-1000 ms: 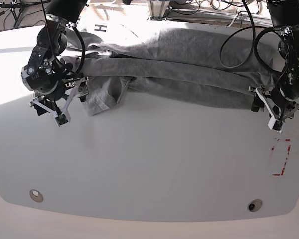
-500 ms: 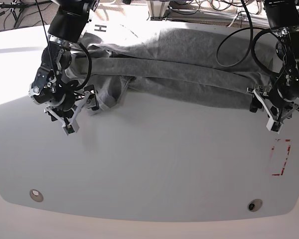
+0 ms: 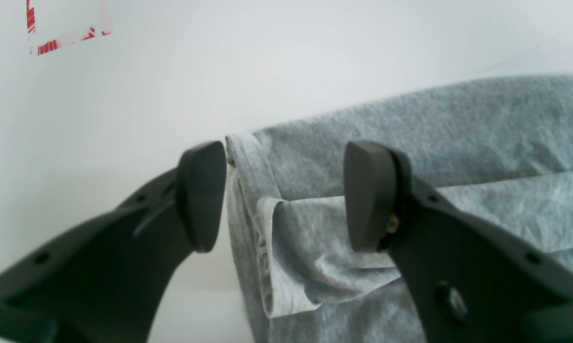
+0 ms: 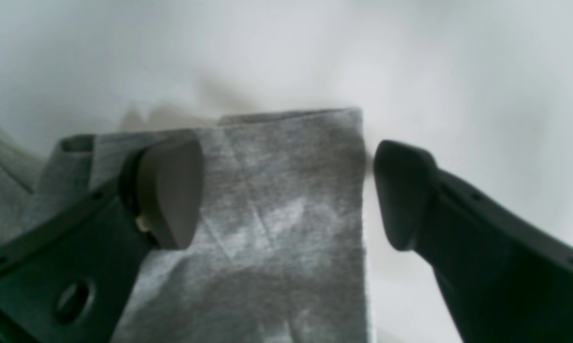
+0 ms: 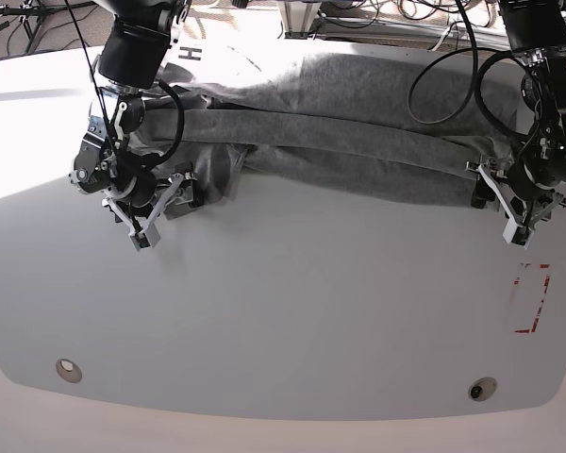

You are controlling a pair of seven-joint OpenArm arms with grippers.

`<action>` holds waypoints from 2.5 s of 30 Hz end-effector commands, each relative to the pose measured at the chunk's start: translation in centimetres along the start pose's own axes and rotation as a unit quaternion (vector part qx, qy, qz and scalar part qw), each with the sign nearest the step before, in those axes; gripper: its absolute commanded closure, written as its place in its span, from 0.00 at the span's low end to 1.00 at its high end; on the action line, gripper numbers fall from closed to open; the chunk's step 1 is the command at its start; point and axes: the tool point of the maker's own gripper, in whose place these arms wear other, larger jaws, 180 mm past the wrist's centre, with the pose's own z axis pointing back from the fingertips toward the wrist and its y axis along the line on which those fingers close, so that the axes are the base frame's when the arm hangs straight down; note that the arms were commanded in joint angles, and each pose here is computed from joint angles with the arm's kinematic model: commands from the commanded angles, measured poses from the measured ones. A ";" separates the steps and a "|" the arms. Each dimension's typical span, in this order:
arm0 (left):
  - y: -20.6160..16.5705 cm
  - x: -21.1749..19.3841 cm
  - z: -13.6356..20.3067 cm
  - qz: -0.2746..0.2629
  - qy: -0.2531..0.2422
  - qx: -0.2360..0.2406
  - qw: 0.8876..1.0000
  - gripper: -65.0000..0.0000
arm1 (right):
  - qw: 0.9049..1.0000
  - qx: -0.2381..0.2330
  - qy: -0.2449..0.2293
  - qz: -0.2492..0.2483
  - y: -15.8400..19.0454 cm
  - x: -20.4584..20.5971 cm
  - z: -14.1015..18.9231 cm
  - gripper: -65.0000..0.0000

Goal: Fold the T-shirt properly
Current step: 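Grasp the sleeve with the right gripper and fold it onto the shirt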

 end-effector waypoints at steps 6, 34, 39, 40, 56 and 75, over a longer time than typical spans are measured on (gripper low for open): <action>0.9 1.5 0.6 -0.008 -0.022 0.012 1.000 0.44 | 1.000 0.009 -0.007 0.010 0.7 0.3 0.1 0.40; 1.1 -0.3 -0.5 0.012 0.004 0.004 1.000 0.44 | 0.982 0.039 -0.109 0.147 6.8 5.8 9.4 1.00; 1.1 -0.4 -0.6 0.013 0.005 0.003 1.000 0.44 | 0.979 0.107 -0.117 0.124 8.1 4.1 11.0 1.00; 1.1 -0.4 -0.6 0.013 0.005 0.003 1.000 0.44 | 0.978 0.127 -0.119 0.116 8.5 3.5 11.3 1.00; 1.3 -1.3 -1.2 0.023 0.019 0.001 1.000 0.44 | 0.953 0.287 -0.059 0.078 14.6 -2.7 12.8 1.00; 1.3 -1.4 -1.3 0.025 0.021 -0.001 0.999 0.44 | 0.917 0.369 0.055 0.144 19.1 -8.5 13.0 0.55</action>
